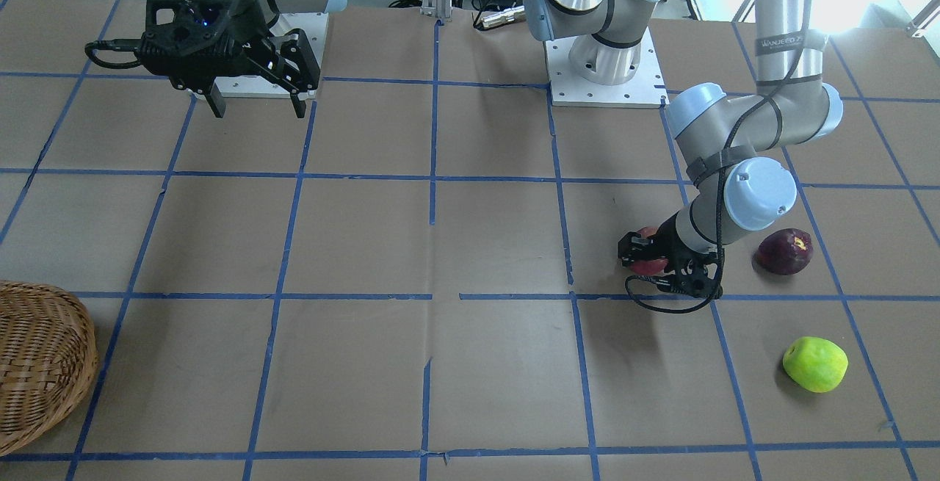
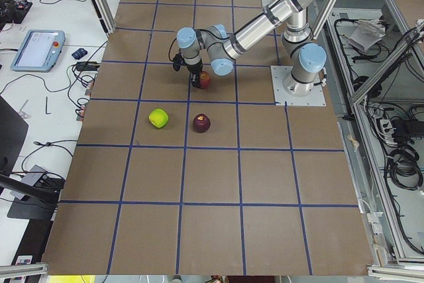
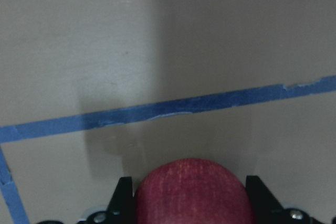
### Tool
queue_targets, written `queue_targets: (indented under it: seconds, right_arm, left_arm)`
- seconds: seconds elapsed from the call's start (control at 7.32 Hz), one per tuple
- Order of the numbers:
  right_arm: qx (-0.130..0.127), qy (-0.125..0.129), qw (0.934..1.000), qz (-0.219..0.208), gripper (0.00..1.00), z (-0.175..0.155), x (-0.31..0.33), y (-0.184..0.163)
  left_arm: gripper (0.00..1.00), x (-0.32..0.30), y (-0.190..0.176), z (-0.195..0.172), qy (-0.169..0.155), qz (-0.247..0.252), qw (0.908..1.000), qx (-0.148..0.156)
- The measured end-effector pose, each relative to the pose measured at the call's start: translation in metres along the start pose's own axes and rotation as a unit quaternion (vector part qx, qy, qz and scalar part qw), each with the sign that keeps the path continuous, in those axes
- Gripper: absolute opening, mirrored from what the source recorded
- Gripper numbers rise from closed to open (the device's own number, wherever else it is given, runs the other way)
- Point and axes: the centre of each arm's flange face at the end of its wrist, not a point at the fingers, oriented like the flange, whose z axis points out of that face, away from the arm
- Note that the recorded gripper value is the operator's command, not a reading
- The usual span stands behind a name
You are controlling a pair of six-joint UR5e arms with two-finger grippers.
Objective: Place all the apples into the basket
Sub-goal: 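Carry the red-yellow apple toward the right gripper and set it down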
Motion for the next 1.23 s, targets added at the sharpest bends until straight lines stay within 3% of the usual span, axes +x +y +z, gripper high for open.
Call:
queue_targets:
  seconds: [0.27,0.55,0.96,1.09,1.23]
  right_arm:
    - [0.0,-0.001,1.0,0.0,1.0,0.0,0.0,0.001]
    - [-0.001,-0.001,1.0,0.0,1.0,0.001,0.0,0.0]
    - [-0.004,0.0,1.0,0.003,1.0,0.003,0.003,-0.002]
    - [-0.005,0.0,1.0,0.004,1.0,0.003,0.003,-0.002]
    - [-0.004,0.0,1.0,0.003,1.0,0.003,0.003,-0.002]
  left_arm:
    - [0.0,0.048,-0.024,-0.039,0.017,-0.014,0.9996,0.02]
    - [0.0,0.173,-0.051,-0.084,0.024,-0.021,0.9981,0.053]
    - [0.0,0.325,-0.048,-0.047,0.053,-0.038,0.9962,0.058]
    - [0.35,0.356,-0.043,-0.024,0.054,-0.038,0.9963,0.054]
    - [0.99,0.376,-0.039,-0.003,0.047,-0.031,0.9972,0.05]
